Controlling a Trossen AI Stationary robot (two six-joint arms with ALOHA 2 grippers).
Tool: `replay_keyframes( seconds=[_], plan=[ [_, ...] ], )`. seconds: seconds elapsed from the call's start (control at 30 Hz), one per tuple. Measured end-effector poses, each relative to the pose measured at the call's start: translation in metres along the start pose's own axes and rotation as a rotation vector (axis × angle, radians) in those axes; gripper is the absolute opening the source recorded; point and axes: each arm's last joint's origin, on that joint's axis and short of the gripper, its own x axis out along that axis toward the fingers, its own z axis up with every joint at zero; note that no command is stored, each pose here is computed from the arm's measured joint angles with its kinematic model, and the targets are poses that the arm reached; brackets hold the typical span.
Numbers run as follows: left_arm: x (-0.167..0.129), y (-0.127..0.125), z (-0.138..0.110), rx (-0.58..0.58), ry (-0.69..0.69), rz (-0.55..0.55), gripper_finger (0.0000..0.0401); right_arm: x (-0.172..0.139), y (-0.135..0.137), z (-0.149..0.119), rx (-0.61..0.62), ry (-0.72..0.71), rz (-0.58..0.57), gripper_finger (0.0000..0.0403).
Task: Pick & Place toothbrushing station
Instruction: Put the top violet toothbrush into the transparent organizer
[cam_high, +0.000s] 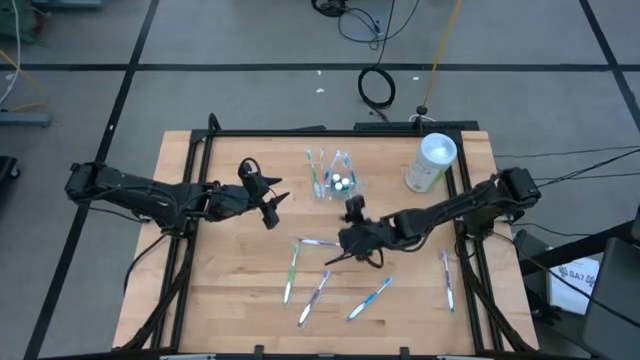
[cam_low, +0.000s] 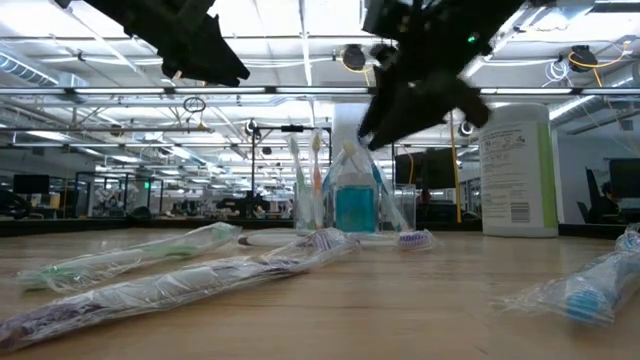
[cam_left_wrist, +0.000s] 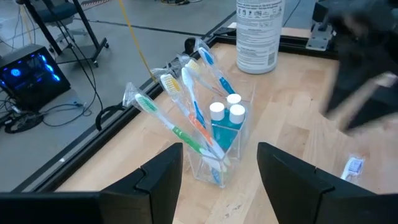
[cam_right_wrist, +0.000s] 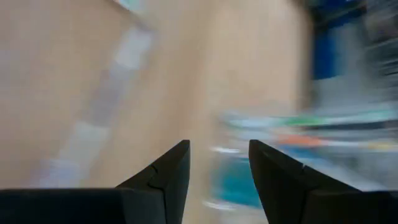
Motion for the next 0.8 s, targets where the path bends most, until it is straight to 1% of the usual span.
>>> replay_keyframes(
  seconds=[0.1,0.17,0.2,0.27,0.37,0.47,0.57,0.63,0.73,0.8],
  plan=[
    [0.000,0.000,0.000,-0.001,-0.001,0.000,0.0214,-0.005,0.009,0.001,0.199,-0.036,0.173,0.0155],
    [0.000,0.000,0.000,-0.002,-0.002,-0.001,0.0214,-0.006,0.014,0.001,0.327,-0.045,0.252,0.0155],
    [0.000,0.000,0.000,-0.004,-0.004,-0.003,0.0214,-0.006,0.018,-0.001,0.371,-0.032,0.285,0.0155],
    [0.000,-0.001,0.000,-0.010,-0.002,-0.016,0.0214,-0.006,0.024,-0.005,0.413,-0.004,0.337,0.0155],
    [0.000,-0.002,0.001,-0.015,-0.004,-0.045,0.0214,-0.006,0.031,-0.009,0.419,-0.015,0.337,0.0155],
    [0.000,-0.002,0.002,-0.018,-0.006,-0.062,0.0214,0.000,0.041,-0.017,0.441,-0.069,0.338,0.0155],
    [0.000,-0.002,0.002,-0.019,-0.007,-0.062,0.0214,0.007,0.050,-0.027,0.515,-0.150,0.329,0.0157],
    [0.000,-0.002,0.002,-0.018,-0.007,-0.062,0.0214,0.010,0.055,-0.036,0.563,-0.171,0.328,0.0166],
    [0.000,-0.002,0.002,-0.026,-0.006,-0.062,0.0214,0.014,0.063,-0.049,0.616,-0.201,0.330,0.0190],
    [0.000,-0.002,0.002,-0.030,-0.007,-0.063,0.0214,0.017,0.067,-0.055,0.630,-0.220,0.326,0.0206]
  ],
)
